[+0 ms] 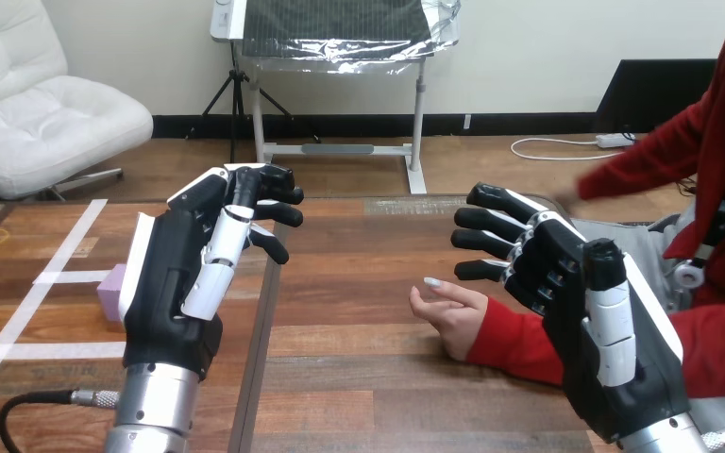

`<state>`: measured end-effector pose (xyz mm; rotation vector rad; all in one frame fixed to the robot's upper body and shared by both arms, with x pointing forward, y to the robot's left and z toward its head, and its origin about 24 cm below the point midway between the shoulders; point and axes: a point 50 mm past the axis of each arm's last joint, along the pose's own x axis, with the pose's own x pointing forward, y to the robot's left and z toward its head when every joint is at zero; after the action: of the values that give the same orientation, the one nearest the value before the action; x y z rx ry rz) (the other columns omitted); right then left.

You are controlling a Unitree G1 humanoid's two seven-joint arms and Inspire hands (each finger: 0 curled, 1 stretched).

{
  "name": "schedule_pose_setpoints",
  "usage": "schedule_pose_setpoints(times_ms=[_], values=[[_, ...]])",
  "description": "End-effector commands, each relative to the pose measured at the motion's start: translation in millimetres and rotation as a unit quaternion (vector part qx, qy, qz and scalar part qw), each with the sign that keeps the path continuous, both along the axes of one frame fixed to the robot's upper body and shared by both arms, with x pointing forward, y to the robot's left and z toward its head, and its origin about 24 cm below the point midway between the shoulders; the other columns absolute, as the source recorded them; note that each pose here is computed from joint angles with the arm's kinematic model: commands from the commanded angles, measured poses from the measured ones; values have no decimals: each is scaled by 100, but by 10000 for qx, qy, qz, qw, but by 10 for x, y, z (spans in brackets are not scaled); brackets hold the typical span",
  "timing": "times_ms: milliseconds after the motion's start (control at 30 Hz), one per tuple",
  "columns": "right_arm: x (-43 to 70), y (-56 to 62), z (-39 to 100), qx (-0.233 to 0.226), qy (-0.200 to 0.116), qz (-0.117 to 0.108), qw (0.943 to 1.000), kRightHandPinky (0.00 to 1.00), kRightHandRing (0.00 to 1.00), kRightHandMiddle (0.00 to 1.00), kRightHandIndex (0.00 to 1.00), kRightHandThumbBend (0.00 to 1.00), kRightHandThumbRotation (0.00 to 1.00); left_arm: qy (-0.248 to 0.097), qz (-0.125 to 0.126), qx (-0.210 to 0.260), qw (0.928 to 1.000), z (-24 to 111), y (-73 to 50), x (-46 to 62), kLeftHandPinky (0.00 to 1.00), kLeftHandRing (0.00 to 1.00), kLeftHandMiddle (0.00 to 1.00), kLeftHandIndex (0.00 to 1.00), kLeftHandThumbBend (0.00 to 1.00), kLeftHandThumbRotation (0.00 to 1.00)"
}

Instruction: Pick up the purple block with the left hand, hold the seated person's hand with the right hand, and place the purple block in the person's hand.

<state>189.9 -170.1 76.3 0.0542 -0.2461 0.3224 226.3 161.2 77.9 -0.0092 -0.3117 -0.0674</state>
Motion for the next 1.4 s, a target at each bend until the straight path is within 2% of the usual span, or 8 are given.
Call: schedule_pose_setpoints(times_ms=[0,467,867,1200,1367], values=[[47,77,96,74,-278,140,9995,69,78,80,82,84,100,-333,-76,-26,9994,127,-1,32,32,54,58,55,35,75],[48,126,43,118,-227,209,9995,68,79,80,82,84,100,-245,-87,-27,9997,94,-31,38,30,55,57,55,36,72],[70,106,49,122,-236,221,9994,68,79,80,83,83,100,-249,-120,-47,9996,98,-52,63,29,53,58,56,35,71],[88,80,57,123,-235,145,9995,68,79,80,83,85,100,-310,-74,127,9994,115,-1,139,29,54,58,56,31,71],[96,72,59,102,-253,124,9996,67,79,80,82,85,100,-378,-79,289,9988,128,48,207,30,54,58,57,36,70]])
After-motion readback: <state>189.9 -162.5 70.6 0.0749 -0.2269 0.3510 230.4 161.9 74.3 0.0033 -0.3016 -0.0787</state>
